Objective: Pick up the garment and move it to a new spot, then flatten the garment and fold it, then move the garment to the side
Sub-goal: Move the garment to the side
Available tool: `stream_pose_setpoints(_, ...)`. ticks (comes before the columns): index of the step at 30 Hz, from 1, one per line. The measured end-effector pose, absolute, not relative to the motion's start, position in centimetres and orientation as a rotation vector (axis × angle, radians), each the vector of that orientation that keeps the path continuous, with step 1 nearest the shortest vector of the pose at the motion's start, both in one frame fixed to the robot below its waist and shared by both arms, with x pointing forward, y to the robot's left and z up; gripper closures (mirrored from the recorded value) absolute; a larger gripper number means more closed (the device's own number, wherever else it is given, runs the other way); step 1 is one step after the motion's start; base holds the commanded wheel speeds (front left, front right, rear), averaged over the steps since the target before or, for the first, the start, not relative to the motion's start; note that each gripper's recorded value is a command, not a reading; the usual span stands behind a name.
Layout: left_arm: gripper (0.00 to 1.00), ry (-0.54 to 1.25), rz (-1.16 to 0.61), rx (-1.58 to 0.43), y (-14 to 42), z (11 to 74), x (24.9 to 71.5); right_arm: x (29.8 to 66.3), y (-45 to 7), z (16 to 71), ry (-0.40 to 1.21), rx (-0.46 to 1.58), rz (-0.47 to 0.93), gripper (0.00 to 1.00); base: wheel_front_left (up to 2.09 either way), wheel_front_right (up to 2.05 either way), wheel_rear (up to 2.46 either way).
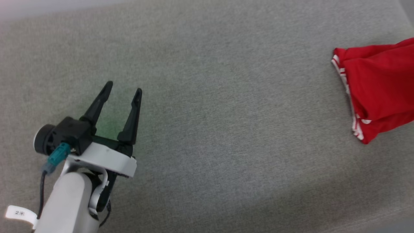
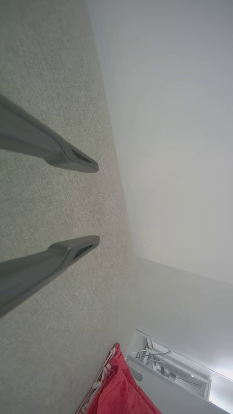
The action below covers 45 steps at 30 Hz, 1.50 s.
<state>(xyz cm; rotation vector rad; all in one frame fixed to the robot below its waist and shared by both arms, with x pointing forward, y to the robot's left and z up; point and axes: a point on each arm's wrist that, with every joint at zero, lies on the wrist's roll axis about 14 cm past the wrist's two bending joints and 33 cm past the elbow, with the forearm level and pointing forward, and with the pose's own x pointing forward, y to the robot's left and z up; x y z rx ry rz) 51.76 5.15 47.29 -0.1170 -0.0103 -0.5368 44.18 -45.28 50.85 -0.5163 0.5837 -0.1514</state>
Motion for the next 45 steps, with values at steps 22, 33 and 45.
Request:
stream_pose_setpoints(22, 0.0, 0.057, -0.479, -0.091, 8.3, 44.2, 52.6, 45.8, -47.9, 44.3, 0.705, -0.61, -0.24, 0.89, 0.0, 0.0, 0.0)
stream_pose_setpoints(33, 0.0, 0.028, -0.468, -0.094, 8.6, 45.6, 52.0, 45.9, -48.0, 46.5, 0.631, -0.591, -0.274, 0.0, 0.0, 0.0, 0.0)
stream_pose_setpoints(45, 0.0, -0.016, -0.431, -0.097, 9.7, 48.4, 49.7, 45.2, -47.8, 51.0, 0.487, -0.535, -0.312, 0.0, 0.0, 0.0, 0.0)
